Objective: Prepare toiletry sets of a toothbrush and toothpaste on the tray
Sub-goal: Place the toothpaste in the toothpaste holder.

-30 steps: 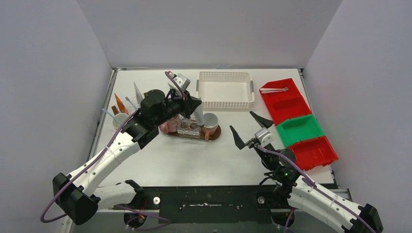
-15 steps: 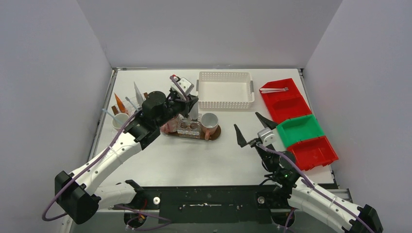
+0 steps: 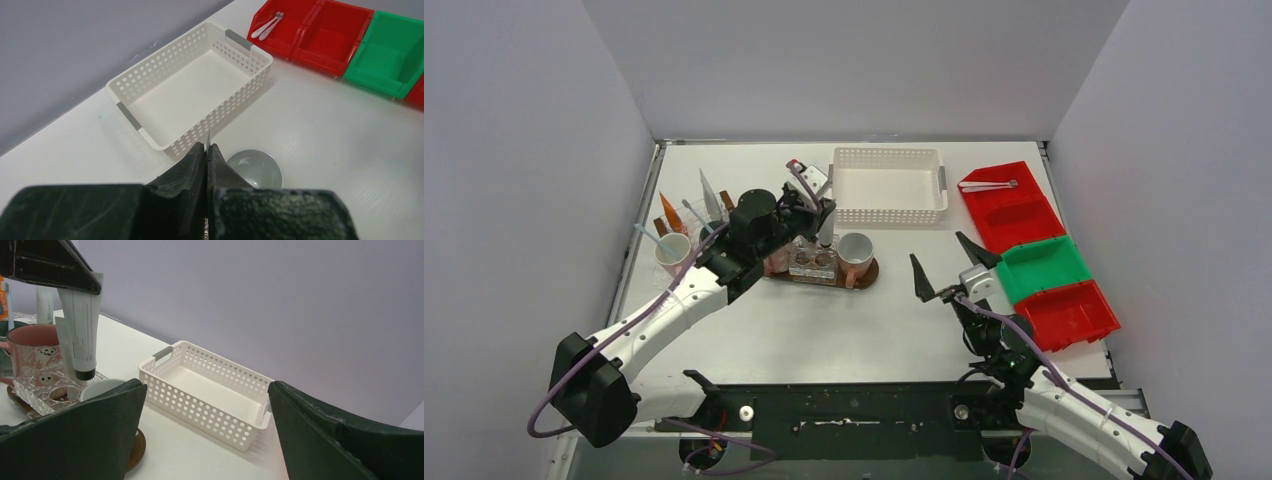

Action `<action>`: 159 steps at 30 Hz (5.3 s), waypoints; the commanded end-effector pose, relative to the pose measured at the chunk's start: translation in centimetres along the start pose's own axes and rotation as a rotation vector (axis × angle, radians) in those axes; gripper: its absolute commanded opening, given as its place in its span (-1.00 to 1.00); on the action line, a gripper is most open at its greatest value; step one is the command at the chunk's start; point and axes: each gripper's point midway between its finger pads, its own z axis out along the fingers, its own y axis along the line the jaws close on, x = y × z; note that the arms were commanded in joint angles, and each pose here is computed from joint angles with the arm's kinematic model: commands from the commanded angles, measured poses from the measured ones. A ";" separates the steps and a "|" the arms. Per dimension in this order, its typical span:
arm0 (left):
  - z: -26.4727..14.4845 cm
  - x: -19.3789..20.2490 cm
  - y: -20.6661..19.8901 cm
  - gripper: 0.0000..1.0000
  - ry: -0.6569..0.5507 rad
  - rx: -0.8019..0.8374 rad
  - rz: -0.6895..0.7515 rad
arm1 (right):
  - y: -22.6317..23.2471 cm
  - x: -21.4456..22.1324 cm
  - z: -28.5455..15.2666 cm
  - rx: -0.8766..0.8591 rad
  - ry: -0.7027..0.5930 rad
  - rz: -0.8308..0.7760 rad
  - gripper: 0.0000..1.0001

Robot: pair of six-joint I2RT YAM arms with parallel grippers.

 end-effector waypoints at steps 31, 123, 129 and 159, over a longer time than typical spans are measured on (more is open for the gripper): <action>2.5 2.0 1.8 -1.00 -0.052 0.010 -0.004 | -0.6 -1.6 -0.2 0.030 -0.080 0.023 1.00; -13.4 -3.1 12.2 0.95 -0.128 -0.563 -0.139 | -13.5 6.9 7.1 0.579 0.640 0.387 0.95; -14.2 -2.2 12.8 0.95 -0.117 -0.603 -0.100 | -16.7 12.4 8.3 0.688 0.734 0.520 0.79; -15.5 -1.2 14.6 0.94 -0.121 -0.697 -0.052 | -22.4 28.9 11.0 1.118 0.824 0.864 -0.08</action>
